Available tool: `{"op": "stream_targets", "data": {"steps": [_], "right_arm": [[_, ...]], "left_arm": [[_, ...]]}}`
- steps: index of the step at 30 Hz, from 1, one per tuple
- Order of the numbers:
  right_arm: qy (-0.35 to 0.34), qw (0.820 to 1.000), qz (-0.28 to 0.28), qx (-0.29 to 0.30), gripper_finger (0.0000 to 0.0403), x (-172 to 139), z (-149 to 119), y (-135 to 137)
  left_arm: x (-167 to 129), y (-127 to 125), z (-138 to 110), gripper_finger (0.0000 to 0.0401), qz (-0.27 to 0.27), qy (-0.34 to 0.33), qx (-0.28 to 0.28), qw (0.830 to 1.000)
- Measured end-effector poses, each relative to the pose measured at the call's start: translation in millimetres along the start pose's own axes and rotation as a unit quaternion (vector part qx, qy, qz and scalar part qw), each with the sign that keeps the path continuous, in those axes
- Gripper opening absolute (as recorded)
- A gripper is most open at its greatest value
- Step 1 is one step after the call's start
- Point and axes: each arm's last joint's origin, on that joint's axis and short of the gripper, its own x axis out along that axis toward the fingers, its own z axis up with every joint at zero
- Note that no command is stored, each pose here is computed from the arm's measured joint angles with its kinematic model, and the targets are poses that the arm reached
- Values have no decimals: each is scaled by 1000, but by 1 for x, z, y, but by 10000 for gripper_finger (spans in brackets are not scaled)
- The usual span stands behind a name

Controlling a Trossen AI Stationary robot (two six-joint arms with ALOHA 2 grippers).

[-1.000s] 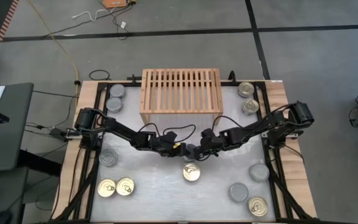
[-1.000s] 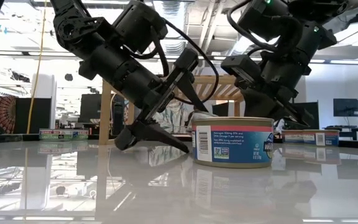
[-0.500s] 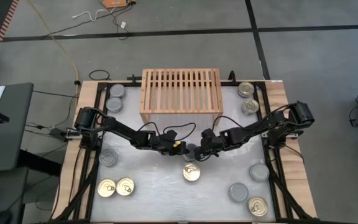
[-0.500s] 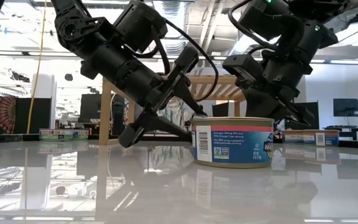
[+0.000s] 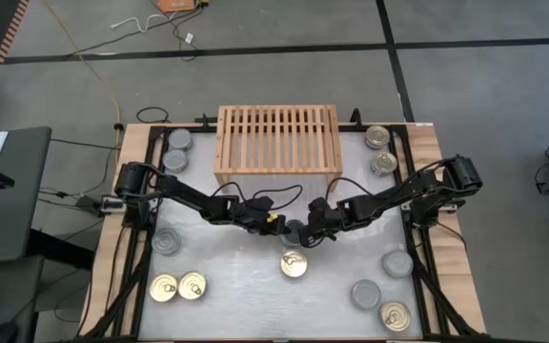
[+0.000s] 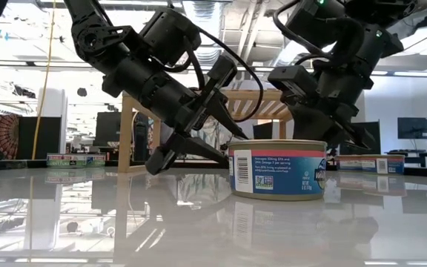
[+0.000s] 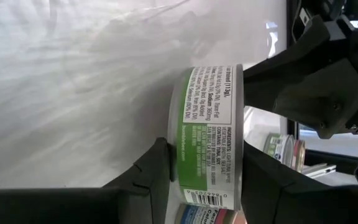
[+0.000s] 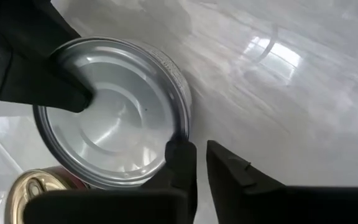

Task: Stack canned seafood by type on shelf
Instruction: Put the green tuna can on the shelf

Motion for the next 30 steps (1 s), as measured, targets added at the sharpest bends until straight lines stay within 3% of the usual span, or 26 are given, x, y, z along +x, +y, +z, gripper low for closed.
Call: {"op": "stream_targets", "data": {"steps": [9,13,17,20,30], "right_arm": [[-6,998,38,-42,146,-31,8,4],[9,997,5,-78,161,-57,7,-6],[46,990,-65,-113,154,-78,-5,-25],[56,989,-85,-107,145,-82,-18,-44],[31,997,44,-58,143,-72,-48,-85]], "left_arm": [[0,-1,0,135,-4,-1,0,1000],[1,-1,1,134,-8,-10,-2,1000],[0,-5,-2,134,-25,-19,2,1000],[-1,-10,-6,134,-36,-22,-2,999],[2,-49,-17,133,-67,-45,-21,997]]}}
